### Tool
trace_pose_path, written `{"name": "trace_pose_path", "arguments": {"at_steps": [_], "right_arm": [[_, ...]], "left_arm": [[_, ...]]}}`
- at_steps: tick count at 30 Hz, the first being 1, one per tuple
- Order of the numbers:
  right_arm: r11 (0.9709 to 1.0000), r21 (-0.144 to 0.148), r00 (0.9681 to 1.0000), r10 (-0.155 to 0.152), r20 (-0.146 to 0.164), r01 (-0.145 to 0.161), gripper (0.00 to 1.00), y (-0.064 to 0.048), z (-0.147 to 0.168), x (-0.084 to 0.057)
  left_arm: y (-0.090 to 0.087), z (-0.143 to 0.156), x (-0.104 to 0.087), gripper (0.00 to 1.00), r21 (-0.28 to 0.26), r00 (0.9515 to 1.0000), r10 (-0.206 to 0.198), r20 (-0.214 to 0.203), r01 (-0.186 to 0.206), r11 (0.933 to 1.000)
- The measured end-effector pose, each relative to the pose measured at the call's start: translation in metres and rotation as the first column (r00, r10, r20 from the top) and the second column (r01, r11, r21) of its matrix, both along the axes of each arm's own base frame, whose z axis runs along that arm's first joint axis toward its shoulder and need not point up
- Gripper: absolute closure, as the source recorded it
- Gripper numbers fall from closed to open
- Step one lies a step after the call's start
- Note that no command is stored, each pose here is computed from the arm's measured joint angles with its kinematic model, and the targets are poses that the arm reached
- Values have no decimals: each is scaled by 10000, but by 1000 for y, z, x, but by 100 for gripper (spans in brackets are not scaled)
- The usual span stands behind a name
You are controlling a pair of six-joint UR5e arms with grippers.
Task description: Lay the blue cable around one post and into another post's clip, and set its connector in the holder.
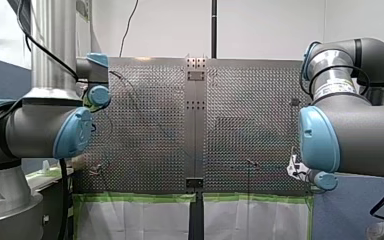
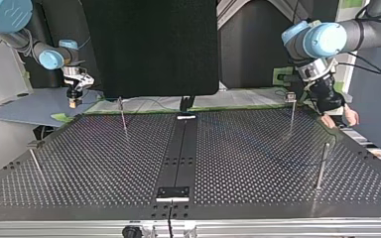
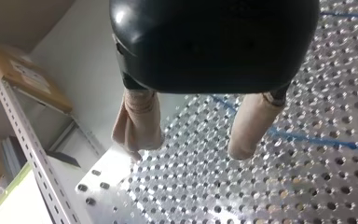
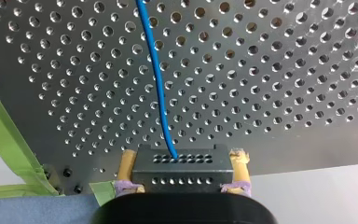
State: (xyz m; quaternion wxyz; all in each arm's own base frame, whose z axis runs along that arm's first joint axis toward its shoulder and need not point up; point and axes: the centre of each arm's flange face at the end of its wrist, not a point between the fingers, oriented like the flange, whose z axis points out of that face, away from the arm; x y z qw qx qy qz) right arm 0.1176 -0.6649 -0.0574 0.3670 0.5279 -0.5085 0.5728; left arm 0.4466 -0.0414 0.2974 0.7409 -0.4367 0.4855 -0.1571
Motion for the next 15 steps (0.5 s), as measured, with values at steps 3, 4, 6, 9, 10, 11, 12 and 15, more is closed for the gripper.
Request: {"name": "trace_pose_path", "arguments": {"at_steps": [3,4,6,9,10,11,12,15], "right_arm": [[10000,0,10000,3,0,-3,100,0,0,0],[10000,0,10000,3,0,-3,100,0,0,0],[10000,1,10000,4,1,-4,100,0,0,0],[10000,0,10000,3,0,-3,100,0,0,0],[10000,0,10000,3,0,-3,100,0,0,0],[10000,-1,10000,4,-2,-4,100,0,0,0],[10000,-1,10000,7,-5,-7,100,0,0,0],[10000,-3,10000,18,-11,-18,100,0,0,1]], "left_arm": [[9,1,3,0,-163,9999,-33,148,35,9999],[13,3,4,0,-229,9997,-45,232,50,9997],[18,7,4,0,-322,9992,-66,382,78,9995],[23,16,2,0,-460,9974,-188,689,220,9987],[23,21,1,0,-501,9961,-284,832,327,9982],[23,25,1,0,-523,9949,-365,942,415,9978],[22,29,0,0,-540,9934,-452,1053,511,9972],[18,42,-3,0,-611,9864,-806,1435,901,9941]]}}
